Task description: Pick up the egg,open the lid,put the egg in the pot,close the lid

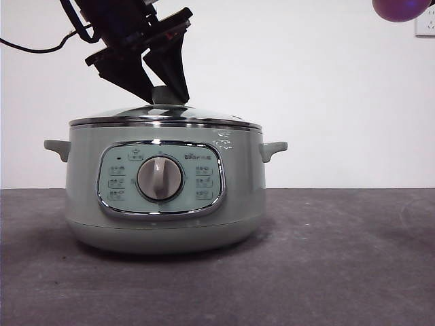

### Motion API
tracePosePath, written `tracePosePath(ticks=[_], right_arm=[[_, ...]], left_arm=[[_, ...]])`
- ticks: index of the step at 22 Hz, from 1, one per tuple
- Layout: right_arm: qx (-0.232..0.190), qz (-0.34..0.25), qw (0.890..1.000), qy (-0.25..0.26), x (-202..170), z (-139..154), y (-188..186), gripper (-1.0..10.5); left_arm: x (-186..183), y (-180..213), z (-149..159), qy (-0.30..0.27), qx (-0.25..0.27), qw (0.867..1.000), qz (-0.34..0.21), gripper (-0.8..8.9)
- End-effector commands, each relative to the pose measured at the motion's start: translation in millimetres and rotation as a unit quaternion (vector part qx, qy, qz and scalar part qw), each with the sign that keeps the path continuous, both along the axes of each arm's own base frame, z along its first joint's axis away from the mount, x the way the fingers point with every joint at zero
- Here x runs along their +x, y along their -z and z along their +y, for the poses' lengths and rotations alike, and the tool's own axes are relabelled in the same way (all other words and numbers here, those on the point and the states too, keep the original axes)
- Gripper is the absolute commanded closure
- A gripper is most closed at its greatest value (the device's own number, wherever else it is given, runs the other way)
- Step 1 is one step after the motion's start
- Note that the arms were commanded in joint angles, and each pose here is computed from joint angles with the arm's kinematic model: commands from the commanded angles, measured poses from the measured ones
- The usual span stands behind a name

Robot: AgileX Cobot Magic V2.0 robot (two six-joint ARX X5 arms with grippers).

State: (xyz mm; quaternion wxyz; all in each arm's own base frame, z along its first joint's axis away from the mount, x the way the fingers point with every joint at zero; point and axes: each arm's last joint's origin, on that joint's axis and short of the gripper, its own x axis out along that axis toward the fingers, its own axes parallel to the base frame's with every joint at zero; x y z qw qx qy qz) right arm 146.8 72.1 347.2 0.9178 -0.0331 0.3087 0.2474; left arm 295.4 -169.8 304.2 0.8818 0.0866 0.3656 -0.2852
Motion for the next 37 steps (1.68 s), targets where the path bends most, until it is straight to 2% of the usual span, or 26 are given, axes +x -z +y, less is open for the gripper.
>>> tracePosePath(ticks=[1,6,11,18,23,28,37], right_arm=[[0.000,-0.005,1.000,0.000,0.3,0.0,-1.1,9.6],[0.001,-0.005,1.000,-0.002,0.2,0.1,-1.1,9.6],[0.001,-0.005,1.000,-0.002,0.2,0.1,-1.1,9.6],[0.013,-0.014,1.000,-0.020,12.6,9.7,0.2,9.6],[0.023,-0.012,0.997,-0.068,44.3,44.1,13.1,9.6],[0.002,0.000,0.993,-0.118,94.1,101.4,14.2,9.6],[-0.038,0.021,0.985,-0.167,156.4,175.5,39.3,9.6]], left_arm=[[-0.7,-0.2,-1.0,0.004,0.000,1.000,0.002,8.22],[-2.9,-5.6,0.3,0.004,-0.004,1.000,-0.006,8.22],[-14.2,-26.6,7.0,0.003,-0.021,0.999,-0.039,8.22],[-53.5,-88.4,32.2,-0.029,-0.025,0.994,-0.099,8.22],[-111.9,-136.5,67.7,-0.060,-0.027,0.987,-0.145,8.22],[-167.8,-151.2,100.2,-0.073,-0.028,0.984,-0.160,8.22],[-203.6,-153.8,120.5,-0.081,-0.039,0.983,-0.158,8.22]])
